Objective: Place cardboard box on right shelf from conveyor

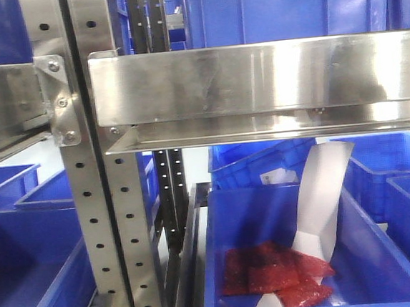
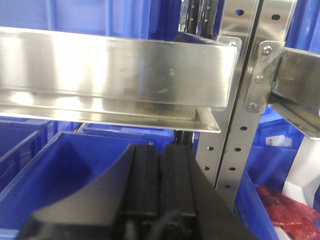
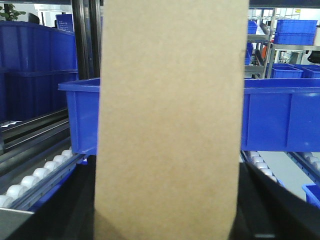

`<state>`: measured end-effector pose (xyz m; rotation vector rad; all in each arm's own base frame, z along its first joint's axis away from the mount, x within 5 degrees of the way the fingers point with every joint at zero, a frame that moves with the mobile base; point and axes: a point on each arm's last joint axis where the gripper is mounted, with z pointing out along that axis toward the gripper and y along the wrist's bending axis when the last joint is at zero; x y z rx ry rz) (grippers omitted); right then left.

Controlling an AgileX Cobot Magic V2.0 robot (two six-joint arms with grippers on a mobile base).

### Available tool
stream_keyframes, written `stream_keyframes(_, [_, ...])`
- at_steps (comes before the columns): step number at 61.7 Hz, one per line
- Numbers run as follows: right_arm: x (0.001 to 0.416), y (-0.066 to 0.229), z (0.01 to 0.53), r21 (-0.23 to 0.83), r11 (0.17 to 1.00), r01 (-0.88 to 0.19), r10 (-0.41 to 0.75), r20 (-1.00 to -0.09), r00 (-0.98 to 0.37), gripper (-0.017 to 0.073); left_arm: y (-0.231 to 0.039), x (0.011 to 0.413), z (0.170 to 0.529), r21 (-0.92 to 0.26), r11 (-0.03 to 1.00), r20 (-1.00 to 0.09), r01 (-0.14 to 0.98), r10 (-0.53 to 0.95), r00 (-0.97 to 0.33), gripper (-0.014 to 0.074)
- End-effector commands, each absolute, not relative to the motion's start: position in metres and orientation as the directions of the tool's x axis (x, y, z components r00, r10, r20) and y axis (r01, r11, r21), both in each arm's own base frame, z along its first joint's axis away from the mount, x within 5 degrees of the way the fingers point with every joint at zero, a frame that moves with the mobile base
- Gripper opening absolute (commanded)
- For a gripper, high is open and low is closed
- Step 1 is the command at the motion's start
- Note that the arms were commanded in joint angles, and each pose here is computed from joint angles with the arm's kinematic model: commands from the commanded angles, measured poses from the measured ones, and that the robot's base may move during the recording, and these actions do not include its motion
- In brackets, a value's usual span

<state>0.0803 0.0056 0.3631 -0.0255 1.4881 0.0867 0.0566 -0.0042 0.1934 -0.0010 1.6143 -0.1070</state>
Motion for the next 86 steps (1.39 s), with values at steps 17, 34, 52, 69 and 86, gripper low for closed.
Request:
stream_keyframes(17, [0.078,0.006,0.382,0.030,0.997,-0.078,0.045,-0.977,0.207,0.0313,-0.004,0.056,0.202,-0.073,0.995,-0.996,0.068,-0.076,0.040,-0.0119])
stream_keyframes(34, [0.078,0.006,0.382,0.030,0.997,-0.078,0.045,-0.977,0.207,0.0313,-0.004,0.056,0.202,-0.073,0.995,-0.996,0.068,-0.076,0.040,-0.0119])
stream_keyframes(52, [0.077,0.006,0.384,0.016,0.997,-0.076,0.033,-0.973,0.230,0.0313,-0.004,0.056,0.202,-0.073,0.995,-0.996,0.068,-0.076,0.040,-0.0119])
stream_keyframes(69, [0.073,0.011,0.403,-0.307,0.952,0.012,-0.279,-0.849,0.448,0.0313,-0.004,0.056,0.202,-0.073,0.995,-0.996,0.068,-0.076,0.040,-0.0119])
stream_keyframes(86, [0.100,0.019,0.391,-0.688,0.723,0.067,-0.662,-0.660,0.355,0.0313,-0.004,0.056,0.202,-0.073,0.995,-0.996,0.068,-0.076,0.040,-0.0119])
